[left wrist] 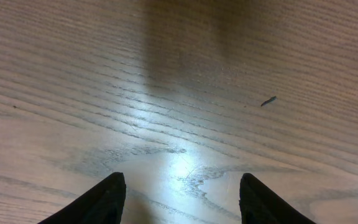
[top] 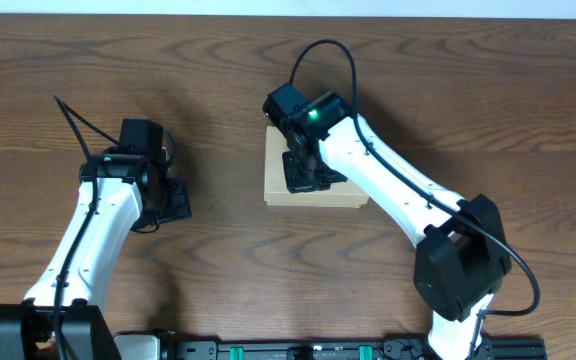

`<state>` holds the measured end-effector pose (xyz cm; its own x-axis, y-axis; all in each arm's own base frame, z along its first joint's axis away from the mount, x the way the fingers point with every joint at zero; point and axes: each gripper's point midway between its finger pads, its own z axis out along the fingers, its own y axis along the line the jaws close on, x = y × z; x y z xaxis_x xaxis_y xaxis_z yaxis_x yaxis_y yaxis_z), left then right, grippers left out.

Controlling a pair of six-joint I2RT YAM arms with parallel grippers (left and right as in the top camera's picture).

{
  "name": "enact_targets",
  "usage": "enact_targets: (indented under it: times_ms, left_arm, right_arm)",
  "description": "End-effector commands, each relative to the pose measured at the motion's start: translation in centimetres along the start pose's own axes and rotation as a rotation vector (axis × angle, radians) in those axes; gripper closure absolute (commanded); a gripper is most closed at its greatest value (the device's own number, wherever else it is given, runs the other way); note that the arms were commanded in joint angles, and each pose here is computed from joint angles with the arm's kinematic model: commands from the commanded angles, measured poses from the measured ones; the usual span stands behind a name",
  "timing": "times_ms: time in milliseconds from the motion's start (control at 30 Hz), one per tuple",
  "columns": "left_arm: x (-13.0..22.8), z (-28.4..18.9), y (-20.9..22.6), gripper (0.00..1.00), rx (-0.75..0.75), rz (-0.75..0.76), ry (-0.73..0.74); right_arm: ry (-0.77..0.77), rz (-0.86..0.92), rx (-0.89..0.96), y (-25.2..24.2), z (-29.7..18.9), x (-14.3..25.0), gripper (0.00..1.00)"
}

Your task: Pack container

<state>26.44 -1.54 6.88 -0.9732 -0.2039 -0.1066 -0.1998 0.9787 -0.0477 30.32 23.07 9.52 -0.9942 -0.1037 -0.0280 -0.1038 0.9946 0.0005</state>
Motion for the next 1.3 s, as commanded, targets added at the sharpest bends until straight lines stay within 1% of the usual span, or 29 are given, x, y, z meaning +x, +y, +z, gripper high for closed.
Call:
enact_targets:
  times_ms: [0, 167, 267, 333, 367, 400, 433, 467, 533, 567, 600, 633, 667, 700, 767, 800, 833, 867, 933, 1033, 1100, 1233, 1267]
  left_arm:
    - [0.2, -0.1, 0.1, 0.41, -0.006, -0.002, -0.004]
    - [0.0, -0.1, 0.1, 0.42, -0.005, 0.034, -0.01]
    - [-0.7, -0.5, -0.2, 0.41, 0.003, 0.071, -0.035]
    - [-1.8, -0.9, -0.5, 0.34, 0.013, 0.08, -0.074]
    - [-2.5, -1.0, -0.6, 0.29, 0.017, 0.091, -0.102]
    - [-3.3, -1.1, -0.8, 0.12, 0.024, 0.105, -0.135]
    - [-4.2, -1.2, -1.1, 0.05, 0.031, 0.118, -0.176]
    - [-5.0, -1.4, -1.3, 0.05, 0.036, 0.131, -0.209]
    - [-6.7, -1.8, -1.5, 0.05, 0.036, 0.143, -0.283]
    - [-7.3, -2.0, -1.4, 0.05, 0.025, 0.139, -0.304]
    - [-7.7, -2.1, -1.4, 0.05, 0.024, 0.138, -0.322]
    - [-8.1, -2.3, -1.5, 0.05, 0.026, 0.139, -0.342]
    - [-8.8, -2.5, -1.5, 0.05, 0.022, 0.141, -0.372]
    - [-9.8, -2.9, -1.6, 0.05, 0.014, 0.16, -0.418]
    - [-11.2, -3.6, -1.9, 0.05, 0.005, 0.241, -0.481]
    - [-11.9, -4.0, -2.2, 0.05, -0.002, 0.286, -0.519]
    - [-12.4, -4.2, -2.3, 0.05, -0.007, 0.311, -0.543]
    - [-12.7, -4.3, -2.4, 0.05, -0.01, 0.33, -0.559]
    - [-12.4, -3.9, -2.8, 0.05, 0.012, 0.36, -0.554]
    - [-9.9, -2.0, -4.2, 0.05, 0.126, 0.389, -0.491]
    - [-7.6, -0.3, -4.3, 0.05, 0.166, 0.382, -0.45]
    - [-3.8, 1.6, -3.3, 0.05, 0.18, 0.315, -0.441]
    - [-2.7, 1.6, -3.0, 0.05, 0.187, 0.291, -0.447]
  right_arm:
    - [0.055, 0.032, -0.001, -0.6, 1.4, 0.9, 0.99]
    - [-0.025, 0.022, -0.048, -0.6, 0.2, -0.9, 0.98]
    - [-0.129, 0.037, -0.098, -1.0, -2.3, -2.8, 0.94]
    - [-0.209, 0.047, -0.124, -1.8, -4.2, -4.2, 0.9]
    - [-0.258, 0.061, -0.13, -2.6, -5.2, -5.1, 0.82]
    - [-0.302, 0.068, -0.13, -3.4, -6.2, -5.9, 0.7]
    - [-0.346, 0.06, -0.12, -4.4, -7.1, -6.7, 0.63]
    - [-0.397, 0.05, -0.097, -5.7, -8.0, -7.6, 0.52]
    - [-0.485, 0.017, -0.013, -8.7, -9.4, -9.4, 0.4]
    - [-0.506, 0.01, 0.043, -10.4, -9.7, -9.9, 0.32]
    - [-0.514, 0.019, 0.106, -12.4, -9.8, -10.3, 0.21]
    - [-0.51, 0.038, 0.144, -14.0, -9.8, -10.4, 0.16]
    - [-0.497, 0.067, 0.17, -15.7, -9.6, -10.3, 0.16]
    - [-0.487, 0.097, 0.179, -17.1, -9.4, -10.3, 0.19]
    - [-0.48, 0.126, 0.202, -19.3, -9.3, -10.4, 0.28]
    - [-0.479, 0.112, 0.212, -20.3, -9.3, -10.5, 0.3]
    - [-0.481, 0.083, 0.216, -20.8, -9.2, -10.7, 0.34]
    - [-0.485, 0.051, 0.211, -21.1, -9.3, -10.9, 0.36]
    - [-0.5, 0.019, 0.201, -21.6, -9.4, -11.0, 0.36]
    - [-0.545, 0.043, 0.192, -22.5, -9.2, -10.5, 0.34]
    - [-0.575, 0.06, 0.167, -22.9, -8.5, -9.7, 0.34]
    - [-0.626, 0.079, 0.068, -23.0, -5.6, -6.6, 0.33]
    - [-0.632, 0.091, 0.049, -23.0, -4.6, -5.4, 0.31]
